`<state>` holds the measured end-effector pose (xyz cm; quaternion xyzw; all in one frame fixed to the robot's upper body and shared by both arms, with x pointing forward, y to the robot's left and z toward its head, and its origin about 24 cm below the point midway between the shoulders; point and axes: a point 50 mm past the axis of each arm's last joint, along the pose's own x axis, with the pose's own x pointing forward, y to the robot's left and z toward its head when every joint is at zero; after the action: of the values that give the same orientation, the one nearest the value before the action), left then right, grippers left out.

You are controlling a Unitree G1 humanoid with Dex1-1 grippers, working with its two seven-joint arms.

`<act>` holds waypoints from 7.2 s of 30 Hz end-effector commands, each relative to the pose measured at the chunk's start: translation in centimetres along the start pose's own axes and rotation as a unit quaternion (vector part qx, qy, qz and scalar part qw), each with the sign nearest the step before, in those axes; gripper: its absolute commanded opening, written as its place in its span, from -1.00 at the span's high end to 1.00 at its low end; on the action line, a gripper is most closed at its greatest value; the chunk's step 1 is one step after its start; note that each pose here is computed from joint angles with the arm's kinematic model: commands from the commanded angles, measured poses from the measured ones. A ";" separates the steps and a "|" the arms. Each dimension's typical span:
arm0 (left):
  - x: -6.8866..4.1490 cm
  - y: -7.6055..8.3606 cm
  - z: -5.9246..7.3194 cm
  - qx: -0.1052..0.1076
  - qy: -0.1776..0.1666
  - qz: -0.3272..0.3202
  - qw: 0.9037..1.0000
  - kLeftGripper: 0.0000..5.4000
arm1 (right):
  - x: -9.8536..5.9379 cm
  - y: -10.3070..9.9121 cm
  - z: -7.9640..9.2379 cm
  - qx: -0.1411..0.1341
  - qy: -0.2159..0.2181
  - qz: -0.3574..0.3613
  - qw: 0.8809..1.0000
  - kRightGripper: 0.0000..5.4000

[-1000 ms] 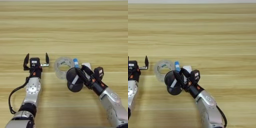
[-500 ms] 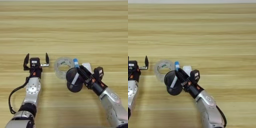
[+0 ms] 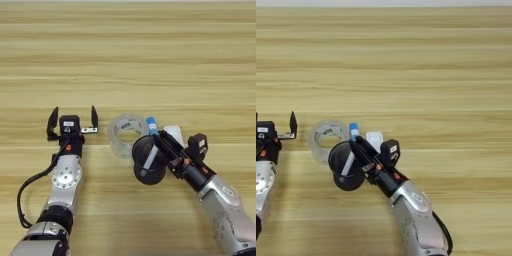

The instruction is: Move the objects on the table

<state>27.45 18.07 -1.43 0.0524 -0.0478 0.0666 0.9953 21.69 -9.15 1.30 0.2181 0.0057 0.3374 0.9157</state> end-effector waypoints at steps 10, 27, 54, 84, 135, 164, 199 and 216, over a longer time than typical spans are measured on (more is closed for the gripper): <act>-0.2 -0.2 -0.3 0.005 0.010 -0.004 1.000 -1.00 | -0.1 0.8 0.9 0.017 -0.033 0.029 0.999 0.74; -0.3 -0.4 -0.2 0.004 0.009 -0.004 1.000 -1.00 | -0.5 0.9 3.9 -0.048 -0.111 0.012 0.993 0.74; -0.6 -0.6 -0.1 0.002 0.004 -0.004 1.000 -1.00 | -2.9 -2.2 11.5 -0.063 -0.209 -0.094 0.971 0.74; -1.5 -1.6 0.5 -0.010 0.000 -0.001 1.000 -1.00 | -7.5 -5.5 9.9 -0.101 -0.019 -0.241 0.965 0.74; -1.5 -1.2 0.5 -0.008 0.001 0.002 1.000 -1.00 | -3.1 -10.0 0.6 -0.148 0.114 -0.256 0.948 0.74; -1.6 -1.2 0.6 -0.008 0.000 0.001 1.000 -1.00 | -2.2 -10.1 0.4 -0.162 0.064 -0.235 0.956 0.13; -2.3 1.5 0.7 0.017 -0.005 0.005 1.000 -1.00 | -2.4 -7.7 1.2 -0.155 0.000 -0.235 0.959 -0.99; -4.0 1.4 1.7 0.011 -0.017 -0.025 0.999 -1.00 | -2.4 -7.2 1.4 -0.143 -0.006 -0.242 0.960 -0.99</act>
<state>23.97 18.87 0.08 0.0686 -0.0722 0.0495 0.9938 24.60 -16.25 -0.57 0.0720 -0.0027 0.1033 0.9920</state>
